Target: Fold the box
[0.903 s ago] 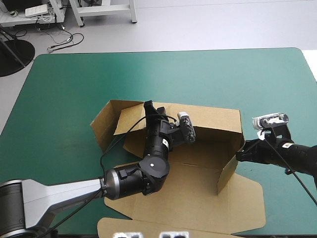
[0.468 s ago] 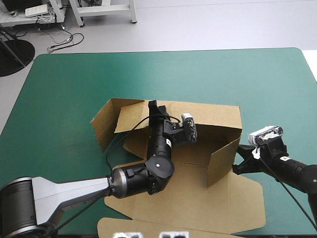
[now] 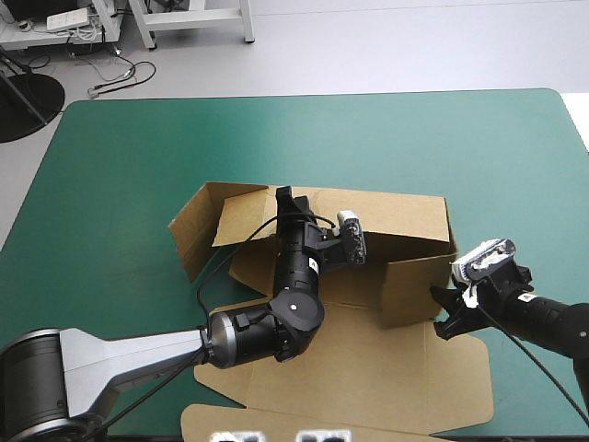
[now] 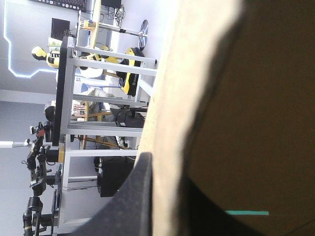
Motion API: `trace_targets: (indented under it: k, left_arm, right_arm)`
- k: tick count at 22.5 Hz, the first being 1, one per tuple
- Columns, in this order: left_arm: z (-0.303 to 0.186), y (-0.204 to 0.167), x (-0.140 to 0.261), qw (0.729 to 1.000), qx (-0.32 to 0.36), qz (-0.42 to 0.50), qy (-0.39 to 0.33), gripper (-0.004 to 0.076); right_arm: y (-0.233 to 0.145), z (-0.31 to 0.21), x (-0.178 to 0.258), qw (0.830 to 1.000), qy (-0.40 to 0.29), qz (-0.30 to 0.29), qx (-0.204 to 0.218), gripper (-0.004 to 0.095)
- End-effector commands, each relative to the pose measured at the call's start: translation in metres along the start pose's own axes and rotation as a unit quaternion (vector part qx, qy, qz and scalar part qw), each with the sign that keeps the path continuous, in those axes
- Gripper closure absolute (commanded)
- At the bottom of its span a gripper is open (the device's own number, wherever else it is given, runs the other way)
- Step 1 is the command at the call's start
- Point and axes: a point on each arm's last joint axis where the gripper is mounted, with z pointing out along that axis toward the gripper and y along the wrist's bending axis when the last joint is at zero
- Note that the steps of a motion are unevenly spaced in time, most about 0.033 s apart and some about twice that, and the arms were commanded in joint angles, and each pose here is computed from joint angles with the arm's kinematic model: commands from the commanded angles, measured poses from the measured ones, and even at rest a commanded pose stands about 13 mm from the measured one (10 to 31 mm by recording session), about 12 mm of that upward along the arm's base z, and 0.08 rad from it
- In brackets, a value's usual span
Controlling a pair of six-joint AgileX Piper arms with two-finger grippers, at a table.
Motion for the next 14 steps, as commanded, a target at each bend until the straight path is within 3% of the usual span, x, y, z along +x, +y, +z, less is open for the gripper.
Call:
trace_targets:
  k: [1, 7, 14]
  left_arm:
    - [-0.006, 0.003, -0.006, 0.999, 0.028, -0.028, -0.029, 0.0734]
    - [-0.006, 0.003, -0.006, 0.999, 0.029, -0.029, -0.029, 0.0734]
    - [-0.006, 0.0, -0.009, 0.997, 0.044, -0.044, -0.044, 0.0734]
  right_arm:
    - [0.0, -0.012, -0.019, 0.999, -0.037, -0.017, 0.0, 0.0462]
    - [-0.005, -0.012, -0.024, 0.999, -0.048, -0.018, 0.019, 0.0462]
    - [-0.013, 0.013, -0.033, 0.995, -0.087, 0.038, -0.038, 0.0464]
